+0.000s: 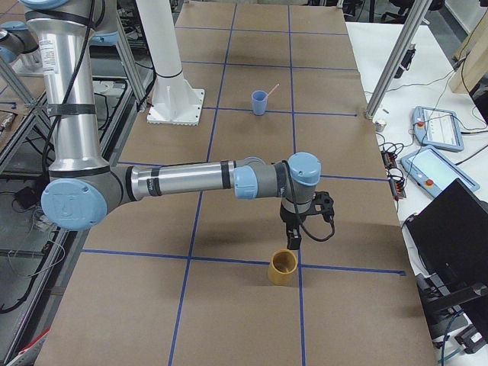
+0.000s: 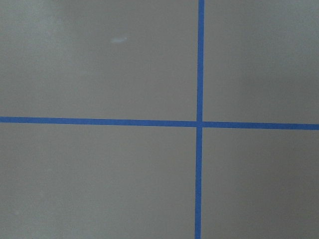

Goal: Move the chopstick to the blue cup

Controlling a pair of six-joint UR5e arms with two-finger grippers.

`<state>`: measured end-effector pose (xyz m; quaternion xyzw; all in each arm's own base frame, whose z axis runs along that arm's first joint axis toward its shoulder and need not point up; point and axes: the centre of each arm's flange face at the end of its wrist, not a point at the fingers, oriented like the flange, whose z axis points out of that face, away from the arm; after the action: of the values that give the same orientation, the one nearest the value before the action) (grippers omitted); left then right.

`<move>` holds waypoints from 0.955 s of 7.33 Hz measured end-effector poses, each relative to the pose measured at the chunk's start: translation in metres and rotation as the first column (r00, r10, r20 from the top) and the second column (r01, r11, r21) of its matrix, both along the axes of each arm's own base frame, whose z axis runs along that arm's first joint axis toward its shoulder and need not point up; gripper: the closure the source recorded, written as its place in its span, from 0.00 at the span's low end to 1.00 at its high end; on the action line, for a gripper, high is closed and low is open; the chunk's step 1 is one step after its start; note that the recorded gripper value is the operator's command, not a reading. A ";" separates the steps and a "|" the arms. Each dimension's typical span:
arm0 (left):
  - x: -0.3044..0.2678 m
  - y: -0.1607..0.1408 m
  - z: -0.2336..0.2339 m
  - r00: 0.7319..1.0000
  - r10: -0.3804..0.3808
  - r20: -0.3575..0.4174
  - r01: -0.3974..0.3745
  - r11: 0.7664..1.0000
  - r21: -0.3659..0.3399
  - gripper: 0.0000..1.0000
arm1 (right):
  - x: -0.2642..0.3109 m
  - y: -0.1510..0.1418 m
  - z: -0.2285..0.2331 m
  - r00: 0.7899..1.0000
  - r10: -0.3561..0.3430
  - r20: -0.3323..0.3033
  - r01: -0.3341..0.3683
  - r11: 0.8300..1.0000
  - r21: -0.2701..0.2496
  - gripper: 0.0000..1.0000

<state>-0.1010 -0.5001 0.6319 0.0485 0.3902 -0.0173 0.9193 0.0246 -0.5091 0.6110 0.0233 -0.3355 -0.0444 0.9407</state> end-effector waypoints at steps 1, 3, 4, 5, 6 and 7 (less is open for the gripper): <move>0.000 0.003 0.002 1.000 0.001 0.003 -0.001 1.000 0.011 0.01 | 0.003 0.020 0.009 1.000 0.001 -0.002 -0.001 1.000 -0.017 0.00; 0.000 0.009 0.007 1.000 0.001 0.005 -0.001 1.000 0.030 0.01 | 0.005 0.033 0.017 1.000 0.008 -0.005 -0.008 0.999 -0.039 0.00; 0.001 0.011 0.008 1.000 0.001 0.004 -0.001 0.999 0.036 0.01 | 0.005 0.034 0.017 1.000 0.011 -0.006 -0.011 0.999 -0.041 0.00; 0.001 0.013 0.011 1.000 0.001 0.003 -0.001 0.999 0.035 0.01 | 0.005 0.034 0.017 1.000 0.013 -0.006 -0.013 0.999 -0.041 0.00; 0.001 0.015 0.014 1.000 0.001 0.003 -0.001 1.000 0.031 0.01 | 0.005 0.034 0.017 1.000 0.014 -0.005 -0.014 0.999 -0.042 0.00; 0.001 0.017 0.015 1.000 0.001 0.003 -0.001 1.000 0.029 0.01 | 0.005 0.034 0.016 1.000 0.014 -0.005 -0.014 0.999 -0.041 0.00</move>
<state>-0.1000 -0.4835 0.6468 0.0619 0.3889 -0.0111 0.9191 0.0299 -0.4747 0.6274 0.0060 -0.3340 -0.0309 0.9420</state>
